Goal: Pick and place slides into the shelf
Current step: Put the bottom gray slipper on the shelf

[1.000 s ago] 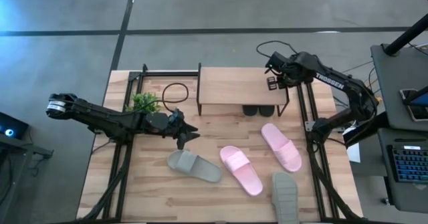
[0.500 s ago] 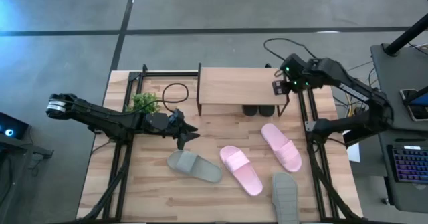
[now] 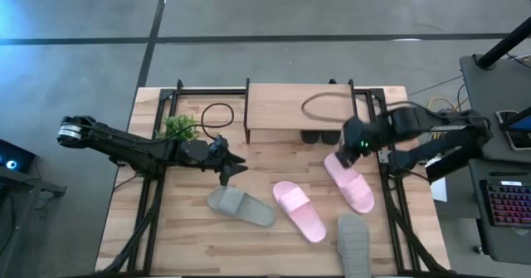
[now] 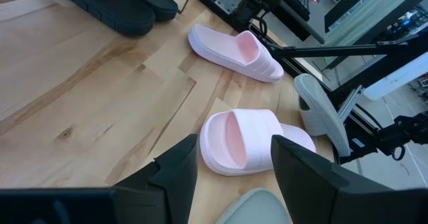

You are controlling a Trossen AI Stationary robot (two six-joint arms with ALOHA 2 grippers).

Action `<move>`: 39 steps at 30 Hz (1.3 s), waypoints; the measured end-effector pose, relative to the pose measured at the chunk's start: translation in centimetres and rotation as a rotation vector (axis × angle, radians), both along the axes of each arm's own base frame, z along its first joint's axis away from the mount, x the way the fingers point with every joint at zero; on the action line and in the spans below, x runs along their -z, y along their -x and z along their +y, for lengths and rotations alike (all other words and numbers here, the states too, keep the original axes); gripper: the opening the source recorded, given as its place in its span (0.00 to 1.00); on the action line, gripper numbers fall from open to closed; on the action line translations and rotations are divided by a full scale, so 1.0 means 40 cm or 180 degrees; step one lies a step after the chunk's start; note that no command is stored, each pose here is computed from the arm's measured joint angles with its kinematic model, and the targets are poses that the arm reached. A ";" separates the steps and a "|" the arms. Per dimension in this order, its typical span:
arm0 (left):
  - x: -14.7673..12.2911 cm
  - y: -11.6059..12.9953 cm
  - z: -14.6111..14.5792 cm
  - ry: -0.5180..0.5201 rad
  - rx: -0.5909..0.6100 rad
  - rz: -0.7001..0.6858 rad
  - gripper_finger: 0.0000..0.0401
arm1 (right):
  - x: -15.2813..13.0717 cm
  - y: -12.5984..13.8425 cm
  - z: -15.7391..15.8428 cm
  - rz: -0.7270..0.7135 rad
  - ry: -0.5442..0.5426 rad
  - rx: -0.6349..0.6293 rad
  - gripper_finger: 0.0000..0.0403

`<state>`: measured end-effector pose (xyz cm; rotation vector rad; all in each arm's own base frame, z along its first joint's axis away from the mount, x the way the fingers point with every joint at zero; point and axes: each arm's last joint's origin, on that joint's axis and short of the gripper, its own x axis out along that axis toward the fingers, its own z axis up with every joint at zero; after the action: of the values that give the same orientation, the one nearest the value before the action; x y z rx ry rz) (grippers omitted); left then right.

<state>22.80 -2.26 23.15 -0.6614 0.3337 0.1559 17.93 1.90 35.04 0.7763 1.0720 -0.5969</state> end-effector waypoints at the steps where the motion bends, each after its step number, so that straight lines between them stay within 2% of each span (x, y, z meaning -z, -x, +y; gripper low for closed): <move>1: 0.001 0.000 0.000 0.0000 0.0000 0.0004 0.43 | 0.005 -0.006 0.019 0.0024 -0.0009 -0.0046 0.35; 11: 0.001 0.000 0.000 0.0000 0.0000 0.0006 0.43 | 0.093 -0.091 0.188 0.0360 0.0149 -0.0552 0.37; 18: 0.001 0.000 0.000 0.0005 -0.0002 0.0005 0.43 | 0.142 -0.115 0.235 0.0717 -0.0109 -0.0509 0.34; 25: 0.001 0.000 0.000 0.0022 -0.0007 0.0005 0.43 | 0.142 -0.086 0.279 0.0774 -0.0201 -0.0286 0.33; 39: 0.001 0.000 0.000 0.0014 -0.0004 0.0005 0.43 | 0.153 0.054 0.423 0.0989 -0.0433 0.0362 0.34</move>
<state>22.78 -2.26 23.09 -0.6659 0.3353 0.1570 15.76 18.83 28.90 0.8859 1.3705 -0.7645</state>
